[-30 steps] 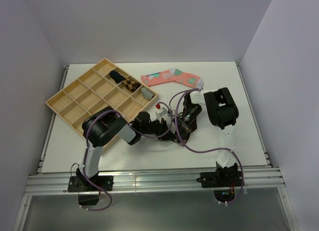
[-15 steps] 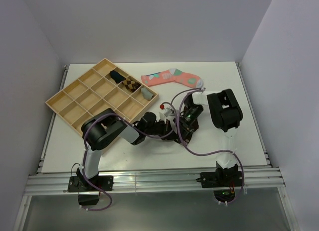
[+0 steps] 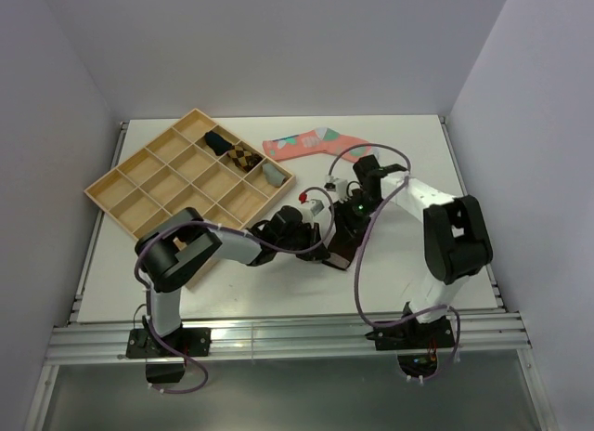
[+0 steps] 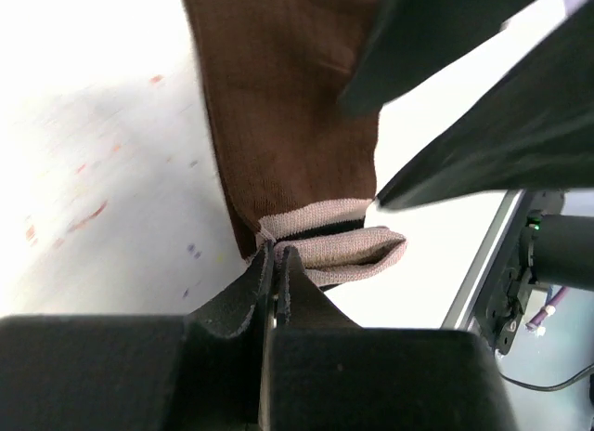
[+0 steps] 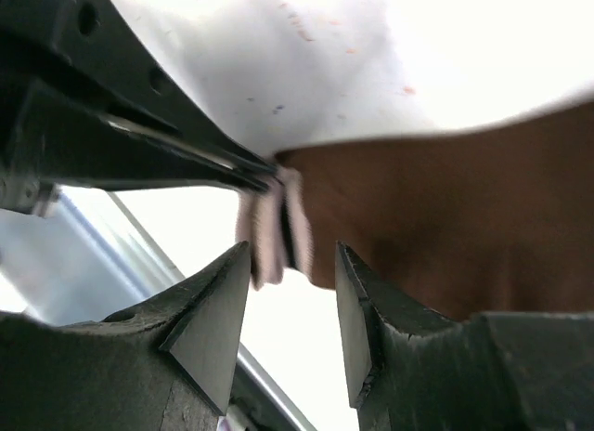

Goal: Roll the socks
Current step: Roll the sock at the center of the board.

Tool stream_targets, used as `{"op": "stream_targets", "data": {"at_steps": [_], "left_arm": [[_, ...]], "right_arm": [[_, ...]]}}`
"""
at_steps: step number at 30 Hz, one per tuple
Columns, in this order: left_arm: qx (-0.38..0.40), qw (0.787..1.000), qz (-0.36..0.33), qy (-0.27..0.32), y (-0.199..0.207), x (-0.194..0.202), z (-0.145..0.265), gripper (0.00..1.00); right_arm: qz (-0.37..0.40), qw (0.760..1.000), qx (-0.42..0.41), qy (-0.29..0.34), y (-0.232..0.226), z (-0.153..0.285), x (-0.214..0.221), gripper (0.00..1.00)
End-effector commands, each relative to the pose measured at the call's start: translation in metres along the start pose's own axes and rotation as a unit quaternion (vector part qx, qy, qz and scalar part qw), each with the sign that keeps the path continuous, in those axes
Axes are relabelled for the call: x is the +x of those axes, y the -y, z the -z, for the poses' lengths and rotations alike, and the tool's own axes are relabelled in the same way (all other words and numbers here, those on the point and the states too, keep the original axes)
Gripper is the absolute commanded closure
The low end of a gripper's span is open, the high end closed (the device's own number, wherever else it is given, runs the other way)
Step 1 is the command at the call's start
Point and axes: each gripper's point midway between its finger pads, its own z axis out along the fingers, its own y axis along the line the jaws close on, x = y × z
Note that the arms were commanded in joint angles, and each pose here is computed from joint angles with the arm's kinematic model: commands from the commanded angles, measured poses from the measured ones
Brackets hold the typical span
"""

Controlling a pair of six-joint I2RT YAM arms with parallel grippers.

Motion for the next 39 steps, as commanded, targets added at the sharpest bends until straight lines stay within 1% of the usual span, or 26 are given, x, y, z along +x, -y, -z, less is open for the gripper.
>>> {"op": "stream_targets", "data": {"at_steps": [1, 2, 6, 7, 8, 11, 12, 15, 17, 18, 19, 20, 21, 22, 25, 28, 29, 33, 35, 37, 39], "left_arm": [[-0.086, 0.995, 0.026, -0.044, -0.025, 0.018, 0.016, 1.00], [-0.096, 0.993, 0.031, -0.058, -0.029, 0.024, 0.020, 1.00], [-0.129, 0.988, 0.030, -0.074, -0.034, 0.024, 0.038, 1.00], [-0.149, 0.986, 0.028, -0.073, -0.039, 0.023, 0.042, 1.00], [-0.165, 0.982, 0.031, -0.086, -0.043, 0.029, 0.048, 1.00], [-0.194, 0.976, 0.028, -0.092, -0.046, 0.025, 0.061, 1.00], [-0.195, 0.976, 0.027, -0.097, -0.044, 0.025, 0.067, 1.00], [-0.184, 0.975, 0.028, -0.118, -0.039, 0.024, 0.074, 1.00], [-0.163, 0.977, 0.028, -0.134, -0.029, 0.022, 0.073, 1.00], [-0.165, 0.974, 0.037, -0.153, -0.033, 0.027, 0.075, 1.00], [-0.162, 0.973, 0.040, -0.160, -0.033, 0.027, 0.075, 1.00], [-0.150, 0.973, 0.051, -0.171, -0.033, 0.026, 0.074, 1.00], [-0.148, 0.971, 0.058, -0.181, -0.033, 0.028, 0.076, 1.00], [-0.143, 0.970, 0.061, -0.188, -0.033, 0.029, 0.077, 1.00], [-0.119, 0.968, 0.078, -0.205, -0.025, 0.024, 0.077, 1.00], [-0.108, 0.964, 0.097, -0.221, -0.025, 0.027, 0.075, 0.99], [-0.110, 0.961, 0.107, -0.228, -0.028, 0.030, 0.073, 1.00], [-0.102, 0.959, 0.121, -0.235, -0.027, 0.032, 0.067, 1.00], [-0.098, 0.958, 0.126, -0.237, -0.027, 0.033, 0.064, 1.00], [-0.101, 0.956, 0.132, -0.241, -0.028, 0.035, 0.062, 1.00], [-0.100, 0.956, 0.134, -0.242, -0.029, 0.036, 0.060, 1.00]], "right_arm": [[0.007, 0.996, 0.068, 0.053, 0.018, 0.017, -0.013, 0.50], [0.011, 0.994, 0.085, 0.064, 0.021, 0.024, -0.015, 0.50], [0.025, 0.988, 0.124, 0.090, 0.030, 0.034, -0.017, 0.50], [0.029, 0.987, 0.130, 0.093, 0.031, 0.036, -0.018, 0.51], [0.036, 0.986, 0.133, 0.095, 0.031, 0.036, -0.018, 0.51], [0.052, 0.983, 0.140, 0.110, 0.029, 0.043, -0.021, 0.52], [0.069, 0.981, 0.137, 0.115, 0.027, 0.043, -0.022, 0.52], [0.124, 0.972, 0.135, 0.146, 0.010, 0.054, -0.027, 0.52], [0.161, 0.966, 0.138, 0.150, 0.000, 0.053, -0.026, 0.53], [0.185, 0.962, 0.141, 0.142, -0.007, 0.044, -0.023, 0.53], [0.208, 0.954, 0.150, 0.155, -0.016, 0.047, -0.025, 0.53], [0.227, 0.949, 0.155, 0.153, -0.019, 0.039, -0.020, 0.53], [0.261, 0.942, 0.151, 0.146, -0.034, 0.030, -0.017, 0.53], [0.287, 0.932, 0.153, 0.158, -0.043, 0.031, -0.018, 0.52], [0.339, 0.920, 0.126, 0.152, -0.063, 0.018, -0.011, 0.53], [0.369, 0.909, 0.109, 0.161, -0.076, 0.010, -0.010, 0.55], [0.377, 0.903, 0.112, 0.172, -0.077, 0.007, -0.012, 0.55], [0.405, 0.892, 0.096, 0.177, -0.093, -0.006, -0.009, 0.55], [0.423, 0.888, 0.084, 0.161, -0.102, -0.015, -0.003, 0.55], [0.426, 0.890, 0.078, 0.141, -0.103, -0.026, 0.001, 0.55], [0.436, 0.888, 0.078, 0.125, -0.106, -0.034, 0.004, 0.55]]}}
